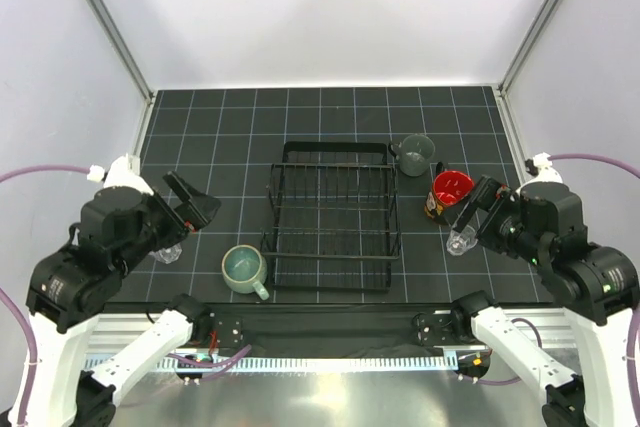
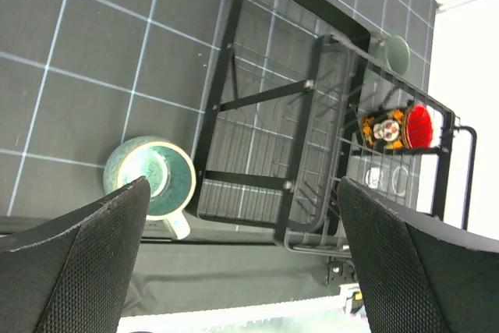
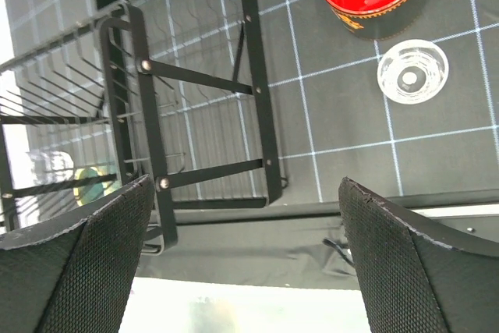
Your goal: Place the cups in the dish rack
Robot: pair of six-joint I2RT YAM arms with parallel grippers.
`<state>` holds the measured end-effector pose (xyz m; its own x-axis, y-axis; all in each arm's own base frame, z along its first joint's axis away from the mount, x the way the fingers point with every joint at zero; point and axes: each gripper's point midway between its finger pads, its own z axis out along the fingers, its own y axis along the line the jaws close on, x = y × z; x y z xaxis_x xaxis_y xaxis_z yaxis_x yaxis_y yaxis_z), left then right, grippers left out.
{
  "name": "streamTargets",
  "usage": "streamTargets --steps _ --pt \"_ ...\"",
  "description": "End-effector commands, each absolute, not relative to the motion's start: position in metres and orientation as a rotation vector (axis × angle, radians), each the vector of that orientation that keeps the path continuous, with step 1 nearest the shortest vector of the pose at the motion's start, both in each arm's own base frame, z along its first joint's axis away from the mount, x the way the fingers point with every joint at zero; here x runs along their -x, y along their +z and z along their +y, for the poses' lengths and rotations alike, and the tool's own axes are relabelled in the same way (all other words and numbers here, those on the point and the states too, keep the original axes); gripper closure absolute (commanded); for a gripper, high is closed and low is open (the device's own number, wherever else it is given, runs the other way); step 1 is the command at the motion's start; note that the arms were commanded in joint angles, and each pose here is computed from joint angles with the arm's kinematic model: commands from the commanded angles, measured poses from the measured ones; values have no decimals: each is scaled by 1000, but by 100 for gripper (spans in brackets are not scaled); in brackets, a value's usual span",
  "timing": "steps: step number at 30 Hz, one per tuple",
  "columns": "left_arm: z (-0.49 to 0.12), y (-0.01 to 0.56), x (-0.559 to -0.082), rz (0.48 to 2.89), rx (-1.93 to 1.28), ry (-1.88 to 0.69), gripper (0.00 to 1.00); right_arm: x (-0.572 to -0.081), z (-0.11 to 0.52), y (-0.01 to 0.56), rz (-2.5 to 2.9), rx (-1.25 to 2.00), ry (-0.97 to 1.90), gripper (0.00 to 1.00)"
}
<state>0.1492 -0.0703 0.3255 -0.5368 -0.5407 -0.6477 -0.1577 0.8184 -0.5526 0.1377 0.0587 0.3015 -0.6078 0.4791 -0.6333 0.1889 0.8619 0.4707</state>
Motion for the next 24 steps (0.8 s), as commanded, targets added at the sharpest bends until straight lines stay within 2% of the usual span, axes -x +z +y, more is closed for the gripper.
streamTargets --steps 1,7,14,17,22,24 --pt "-71 335 -140 2170 382 -519 0 -125 53 287 2330 -400 374 0" --pt "-59 340 -152 2104 475 -455 0 -125 55 285 2320 -393 396 0" --pt "-31 314 -159 2278 601 -99 0 -125 62 254 2609 -246 281 0" --pt "-22 316 -167 2281 646 16 0 -130 62 251 2668 -184 239 0" --pt "-8 305 -181 2319 761 143 0 -138 55 255 2653 -166 172 0" --pt "-8 293 -184 2369 803 120 1 -139 59 257 2653 -136 201 0"
